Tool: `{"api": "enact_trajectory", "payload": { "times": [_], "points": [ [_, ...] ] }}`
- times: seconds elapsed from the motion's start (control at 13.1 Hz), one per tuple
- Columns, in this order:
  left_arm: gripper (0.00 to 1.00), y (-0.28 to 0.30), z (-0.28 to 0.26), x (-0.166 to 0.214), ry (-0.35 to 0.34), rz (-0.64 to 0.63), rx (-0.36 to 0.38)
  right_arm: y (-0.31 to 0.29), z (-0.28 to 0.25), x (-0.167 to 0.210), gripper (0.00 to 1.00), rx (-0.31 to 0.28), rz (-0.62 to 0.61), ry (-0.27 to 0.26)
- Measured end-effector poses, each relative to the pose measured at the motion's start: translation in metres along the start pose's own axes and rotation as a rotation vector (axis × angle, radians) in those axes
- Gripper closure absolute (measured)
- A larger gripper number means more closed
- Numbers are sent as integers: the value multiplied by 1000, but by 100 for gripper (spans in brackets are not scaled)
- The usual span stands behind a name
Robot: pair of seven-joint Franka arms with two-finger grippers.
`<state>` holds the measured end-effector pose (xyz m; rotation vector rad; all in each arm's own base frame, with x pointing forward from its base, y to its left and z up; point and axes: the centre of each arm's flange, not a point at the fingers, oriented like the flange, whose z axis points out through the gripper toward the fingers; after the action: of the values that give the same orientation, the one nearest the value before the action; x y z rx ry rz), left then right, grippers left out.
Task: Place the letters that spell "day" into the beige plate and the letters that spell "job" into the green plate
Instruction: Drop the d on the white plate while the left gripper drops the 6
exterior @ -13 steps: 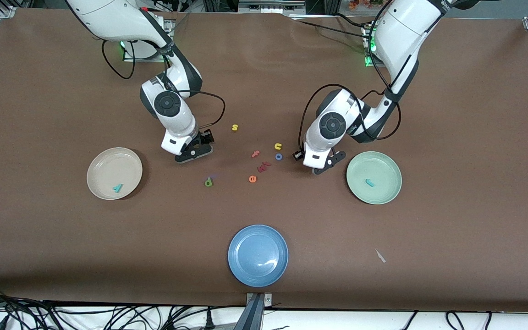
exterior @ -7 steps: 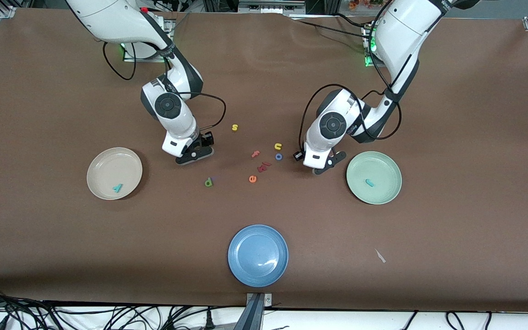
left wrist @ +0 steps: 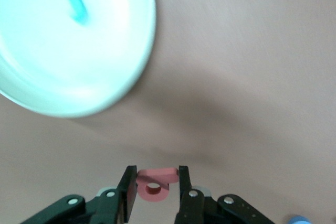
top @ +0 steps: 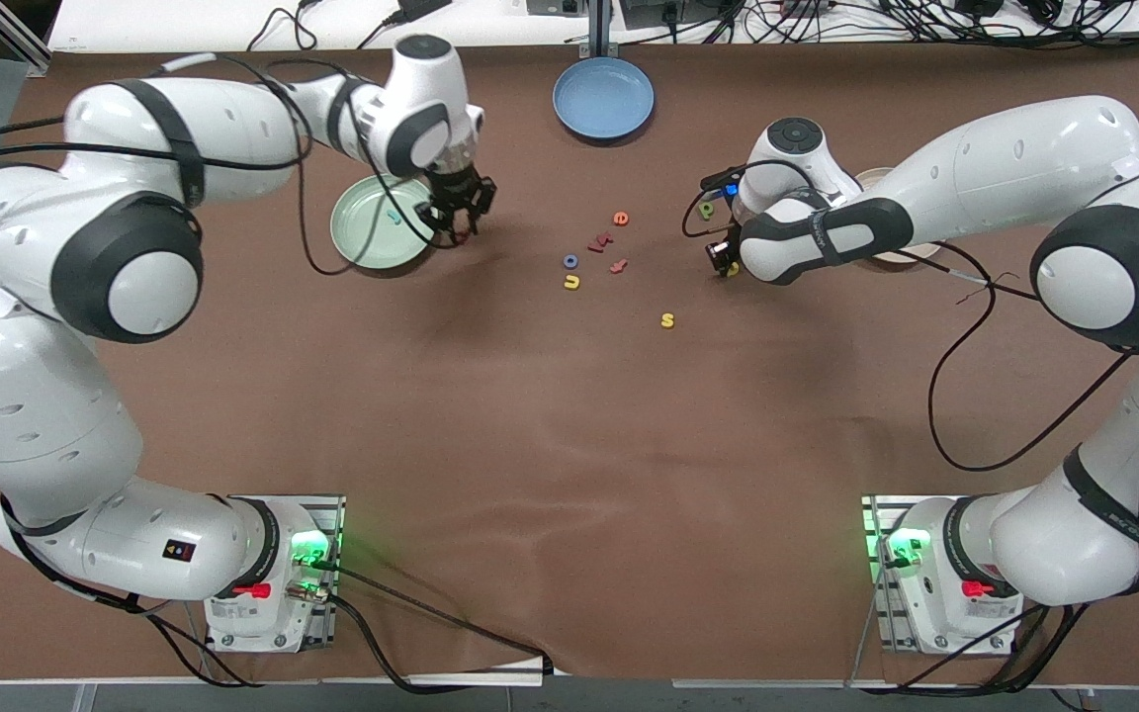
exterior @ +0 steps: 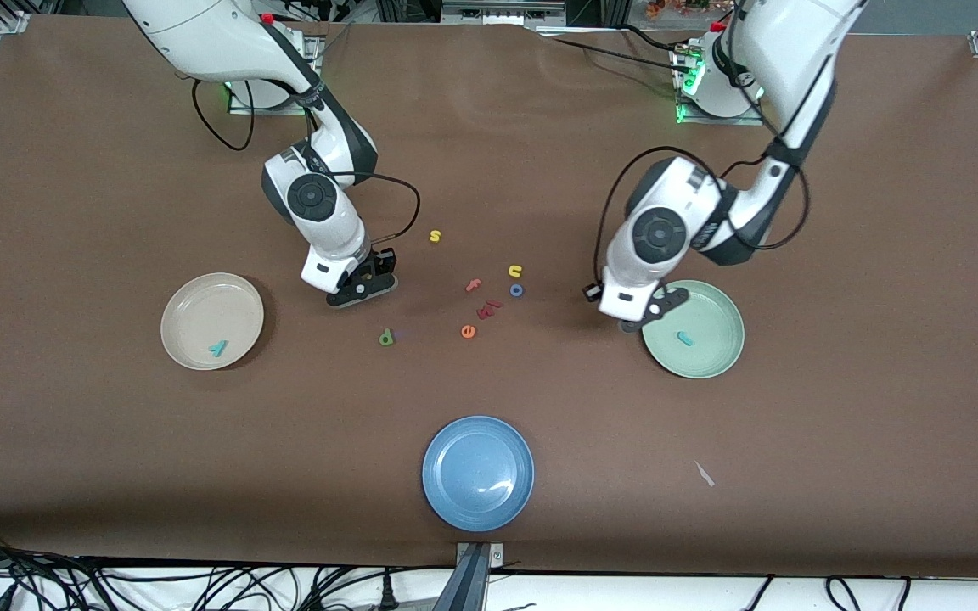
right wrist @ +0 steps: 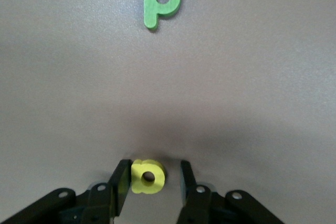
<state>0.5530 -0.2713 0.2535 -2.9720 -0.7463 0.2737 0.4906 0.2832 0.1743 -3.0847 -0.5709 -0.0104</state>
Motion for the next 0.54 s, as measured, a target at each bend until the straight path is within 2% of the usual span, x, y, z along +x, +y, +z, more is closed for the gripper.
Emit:
{"api": "enact_trajectory", "payload": {
  "times": [0.08,0.15,0.23,0.38,0.54],
  "points": [
    [66,-19,-9,20,-4,37,2,0,-1,1,62,0,1,2],
    [66,-39,-13,42,-11,73,1,0,-1,1,62,0,3,2],
    [66,-59,-14,63,-19,103,-3,1,-2,1,68,-1,9,3],
    [66,-98,-5,98,-41,145,-10,0,-2,1,71,-1,17,4],
    [66,-118,25,117,-77,164,-15,0,-3,4,71,-4,23,0]
  ]
}}
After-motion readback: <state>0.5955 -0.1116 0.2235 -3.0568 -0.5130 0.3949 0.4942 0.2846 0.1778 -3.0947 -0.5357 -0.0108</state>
